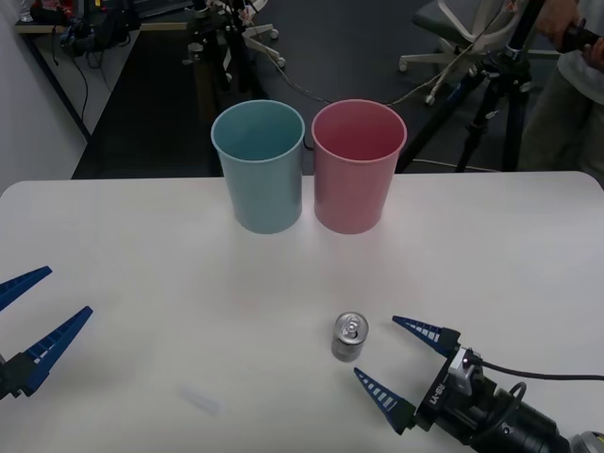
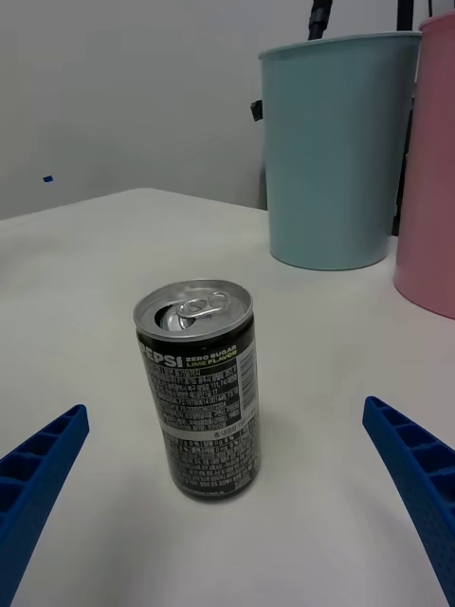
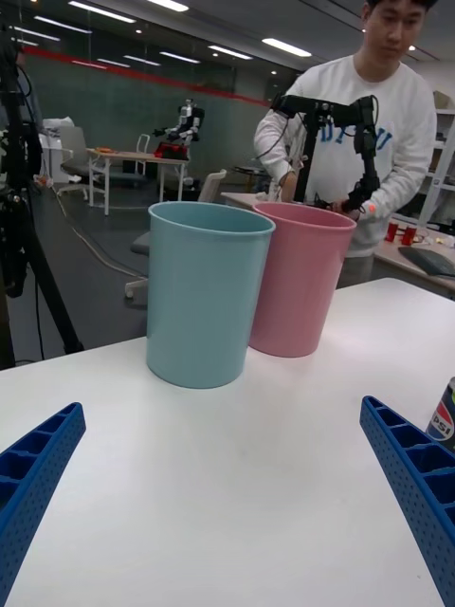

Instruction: Grasp the object on the table and drop it into the matching bin: aluminum can to the light blue bin, PET bottle to the pink bin.

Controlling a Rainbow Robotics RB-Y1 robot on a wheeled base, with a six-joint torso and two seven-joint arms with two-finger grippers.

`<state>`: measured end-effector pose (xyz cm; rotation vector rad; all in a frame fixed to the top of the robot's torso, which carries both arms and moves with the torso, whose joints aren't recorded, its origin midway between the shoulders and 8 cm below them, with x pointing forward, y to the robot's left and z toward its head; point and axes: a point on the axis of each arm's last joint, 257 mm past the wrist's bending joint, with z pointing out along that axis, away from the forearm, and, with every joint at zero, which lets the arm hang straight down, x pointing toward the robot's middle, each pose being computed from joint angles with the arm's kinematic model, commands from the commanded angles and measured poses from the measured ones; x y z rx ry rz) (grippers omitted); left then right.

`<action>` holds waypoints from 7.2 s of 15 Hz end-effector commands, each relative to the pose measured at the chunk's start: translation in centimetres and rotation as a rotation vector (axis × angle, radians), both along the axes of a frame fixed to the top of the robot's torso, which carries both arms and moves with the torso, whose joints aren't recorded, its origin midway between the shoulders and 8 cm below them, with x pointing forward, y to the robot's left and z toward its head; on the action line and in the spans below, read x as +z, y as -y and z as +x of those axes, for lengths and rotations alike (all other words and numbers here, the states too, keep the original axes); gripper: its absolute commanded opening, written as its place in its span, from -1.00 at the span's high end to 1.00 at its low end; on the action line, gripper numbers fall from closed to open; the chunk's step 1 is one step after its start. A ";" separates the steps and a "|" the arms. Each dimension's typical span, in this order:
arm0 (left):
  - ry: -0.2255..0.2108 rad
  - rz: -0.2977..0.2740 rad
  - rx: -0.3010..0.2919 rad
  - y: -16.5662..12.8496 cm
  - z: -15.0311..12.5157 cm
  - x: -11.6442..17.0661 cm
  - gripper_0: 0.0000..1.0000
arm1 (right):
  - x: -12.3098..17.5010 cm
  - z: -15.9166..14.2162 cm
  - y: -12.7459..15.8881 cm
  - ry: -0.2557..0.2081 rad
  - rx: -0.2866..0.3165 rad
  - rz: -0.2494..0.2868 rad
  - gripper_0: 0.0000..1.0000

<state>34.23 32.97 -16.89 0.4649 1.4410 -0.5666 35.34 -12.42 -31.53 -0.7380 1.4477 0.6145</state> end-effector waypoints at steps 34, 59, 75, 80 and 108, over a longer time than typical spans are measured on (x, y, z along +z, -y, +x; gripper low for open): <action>0.000 0.000 0.000 0.0 0.0 0.0 -1.00 | 5.0 4.2 -7.0 0.068 -0.012 0.015 1.00; 0.000 0.000 0.000 0.0 0.0 0.0 -1.00 | 31.8 14.0 -11.5 0.217 -0.122 0.270 1.00; 0.000 0.000 0.000 0.0 0.0 0.0 -1.00 | 32.8 28.6 -18.4 0.143 -0.249 0.219 1.00; 0.000 0.000 0.000 0.0 0.0 0.0 -1.00 | 31.9 30.1 -19.4 0.133 -0.266 0.177 1.00; 0.000 0.000 0.000 0.0 0.0 0.0 -1.00 | 28.0 19.3 -8.7 0.167 -0.230 0.185 -1.00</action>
